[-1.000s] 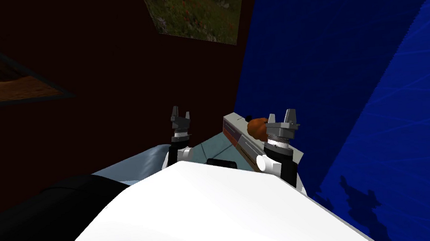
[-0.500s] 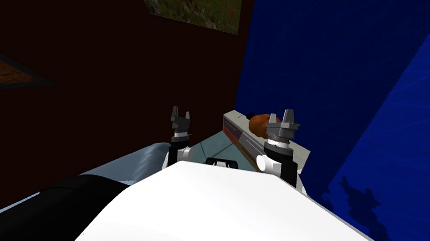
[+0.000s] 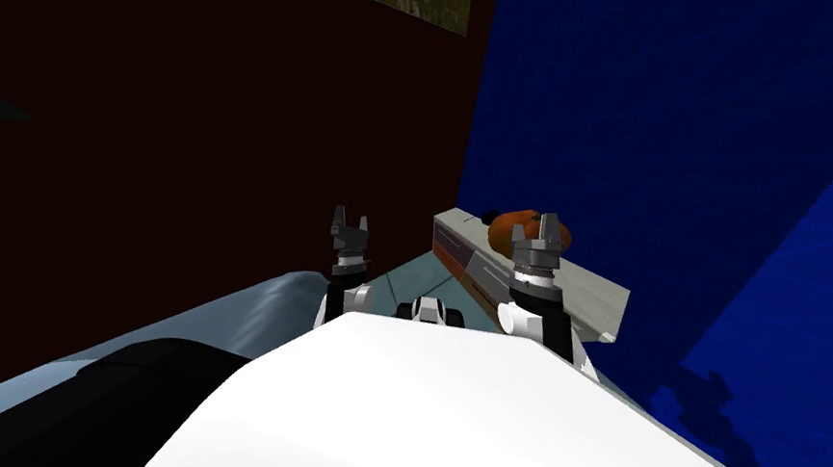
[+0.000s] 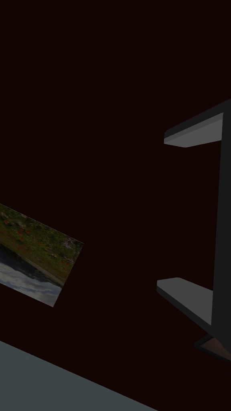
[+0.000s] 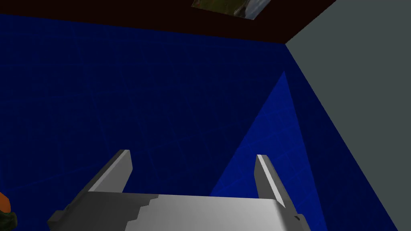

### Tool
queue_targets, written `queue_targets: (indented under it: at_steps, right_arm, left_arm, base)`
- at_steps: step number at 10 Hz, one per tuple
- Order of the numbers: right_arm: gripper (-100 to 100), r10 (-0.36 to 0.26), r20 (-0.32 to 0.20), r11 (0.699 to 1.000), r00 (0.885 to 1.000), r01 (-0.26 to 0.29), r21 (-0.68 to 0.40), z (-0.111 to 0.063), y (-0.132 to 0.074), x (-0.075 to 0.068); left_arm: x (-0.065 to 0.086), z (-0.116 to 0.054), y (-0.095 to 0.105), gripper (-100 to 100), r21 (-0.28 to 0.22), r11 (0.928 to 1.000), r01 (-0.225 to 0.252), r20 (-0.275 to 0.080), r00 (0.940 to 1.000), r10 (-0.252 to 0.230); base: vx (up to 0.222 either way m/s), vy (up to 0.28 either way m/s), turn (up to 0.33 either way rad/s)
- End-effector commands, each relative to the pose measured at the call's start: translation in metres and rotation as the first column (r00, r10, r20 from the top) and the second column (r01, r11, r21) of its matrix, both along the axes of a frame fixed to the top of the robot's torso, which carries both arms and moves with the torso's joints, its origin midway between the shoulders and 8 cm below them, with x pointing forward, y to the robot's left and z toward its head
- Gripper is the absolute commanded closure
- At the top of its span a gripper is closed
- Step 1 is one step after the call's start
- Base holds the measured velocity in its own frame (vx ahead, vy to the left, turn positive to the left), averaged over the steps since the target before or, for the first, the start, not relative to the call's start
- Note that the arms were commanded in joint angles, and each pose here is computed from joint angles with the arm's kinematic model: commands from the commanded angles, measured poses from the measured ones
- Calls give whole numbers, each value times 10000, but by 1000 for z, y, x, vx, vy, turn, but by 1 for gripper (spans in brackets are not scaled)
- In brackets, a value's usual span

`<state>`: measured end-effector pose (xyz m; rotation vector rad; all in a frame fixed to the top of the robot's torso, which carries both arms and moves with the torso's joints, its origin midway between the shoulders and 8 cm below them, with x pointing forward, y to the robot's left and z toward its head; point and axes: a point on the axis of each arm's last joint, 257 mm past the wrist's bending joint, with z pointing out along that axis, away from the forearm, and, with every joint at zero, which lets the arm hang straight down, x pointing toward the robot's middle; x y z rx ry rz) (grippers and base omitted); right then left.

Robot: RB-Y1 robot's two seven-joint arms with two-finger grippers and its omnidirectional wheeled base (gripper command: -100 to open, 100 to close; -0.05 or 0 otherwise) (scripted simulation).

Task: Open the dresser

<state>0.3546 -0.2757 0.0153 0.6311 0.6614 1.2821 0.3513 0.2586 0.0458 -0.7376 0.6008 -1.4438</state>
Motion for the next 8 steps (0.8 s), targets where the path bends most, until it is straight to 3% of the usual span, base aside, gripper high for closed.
queue_targets:
  at_steps: [1, 2, 3, 5, 6, 8]
  right_arm:
    - [-100, -205, -859, 9889, 9961, 75, -1485, -26, 14, 17]
    - [-100, -339, -1220, 9782, 9920, 79, -2076, -40, 19, 23]
    - [-100, -371, -1221, 9758, 9918, 96, -2185, -40, 20, 23]
    - [-100, -782, -1945, 9361, 9778, 49, -3517, -73, 30, 35]
    - [-100, -833, -1935, 9300, 9776, 65, -3676, -73, 32, 35]
    - [-100, -1372, -2587, 8668, 9562, -105, -4986, -111, 38, 44]
  left_arm:
    - [0, 0, 0, 0, 0, 10000, 0, -1, 10000, 0]
    - [0, 0, 0, 0, 0, 10000, 0, -1, 10000, 0]
    - [0, 0, 0, 0, 0, 10000, 0, -1, 10000, 0]
    - [0, 0, 0, 0, 0, 10000, 0, 0, 10000, 0]
    - [0, 0, 0, 0, 0, 10000, 0, -1, 10000, 0]
    - [0, 0, 0, 0, 0, 10000, 0, -1, 10000, 0]
  base:
    - [107, 3, 43]
    - [121, 1, 48]
    - [85, -8, 18]
    - [90, -3, 45]
    - [99, -2, 26]
    - [111, -5, 53]
